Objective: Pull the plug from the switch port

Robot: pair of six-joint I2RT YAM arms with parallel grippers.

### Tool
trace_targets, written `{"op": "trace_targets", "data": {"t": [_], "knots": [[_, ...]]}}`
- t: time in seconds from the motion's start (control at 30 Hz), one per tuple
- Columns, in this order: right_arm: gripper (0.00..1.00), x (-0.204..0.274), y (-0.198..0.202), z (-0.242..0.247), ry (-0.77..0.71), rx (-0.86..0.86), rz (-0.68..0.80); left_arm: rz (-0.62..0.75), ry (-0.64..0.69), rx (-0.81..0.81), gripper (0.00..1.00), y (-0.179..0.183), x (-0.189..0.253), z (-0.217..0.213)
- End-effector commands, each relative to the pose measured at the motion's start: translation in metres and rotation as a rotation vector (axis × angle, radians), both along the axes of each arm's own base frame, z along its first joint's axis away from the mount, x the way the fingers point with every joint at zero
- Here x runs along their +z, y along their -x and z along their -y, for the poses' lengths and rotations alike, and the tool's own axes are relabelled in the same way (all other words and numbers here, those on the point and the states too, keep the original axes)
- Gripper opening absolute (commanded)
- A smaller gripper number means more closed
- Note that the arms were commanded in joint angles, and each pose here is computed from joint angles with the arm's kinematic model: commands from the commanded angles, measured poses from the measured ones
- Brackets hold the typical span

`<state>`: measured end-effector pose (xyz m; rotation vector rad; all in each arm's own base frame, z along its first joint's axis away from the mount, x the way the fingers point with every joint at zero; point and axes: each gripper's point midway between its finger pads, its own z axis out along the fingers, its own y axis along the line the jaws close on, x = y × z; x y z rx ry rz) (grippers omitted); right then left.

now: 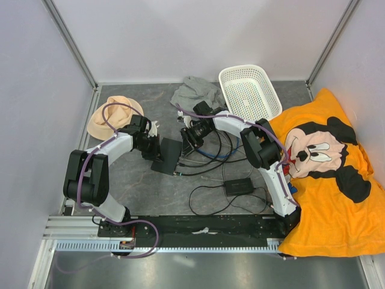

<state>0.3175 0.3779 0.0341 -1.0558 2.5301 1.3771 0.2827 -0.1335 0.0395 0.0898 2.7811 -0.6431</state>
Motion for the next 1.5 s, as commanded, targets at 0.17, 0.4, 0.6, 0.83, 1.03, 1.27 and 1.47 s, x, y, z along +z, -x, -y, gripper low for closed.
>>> {"op": "trace_targets", "data": {"t": [0.17, 0.4, 0.6, 0.83, 1.03, 1.27, 1.47], "knots": [[0.56, -0.019, -0.001, -0.014, -0.013, -0.022, -0.039, 0.011, -0.027, -0.001, 0.02, 0.002, -0.006, -0.004], [0.54, -0.023, -0.002, -0.015, 0.003, -0.023, -0.023, 0.017, -0.03, 0.001, 0.01, 0.001, -0.006, -0.005], [0.5, -0.025, 0.003, -0.014, 0.024, -0.002, 0.0, 0.024, -0.022, -0.002, 0.02, -0.005, -0.005, -0.002], [0.45, -0.034, 0.0, -0.011, 0.103, -0.017, 0.053, 0.03, -0.02, -0.005, 0.01, -0.004, -0.005, -0.002], [0.37, -0.039, -0.002, -0.009, 0.148, -0.028, 0.082, 0.035, -0.02, -0.003, 0.02, -0.003, -0.004, -0.003], [0.31, -0.042, -0.003, -0.007, 0.154, -0.007, 0.113, 0.04, -0.019, -0.006, 0.02, -0.006, -0.003, -0.003], [0.35, -0.04, 0.004, -0.01, 0.097, 0.038, 0.075, 0.043, -0.024, -0.01, 0.02, -0.005, -0.004, -0.005]]}}
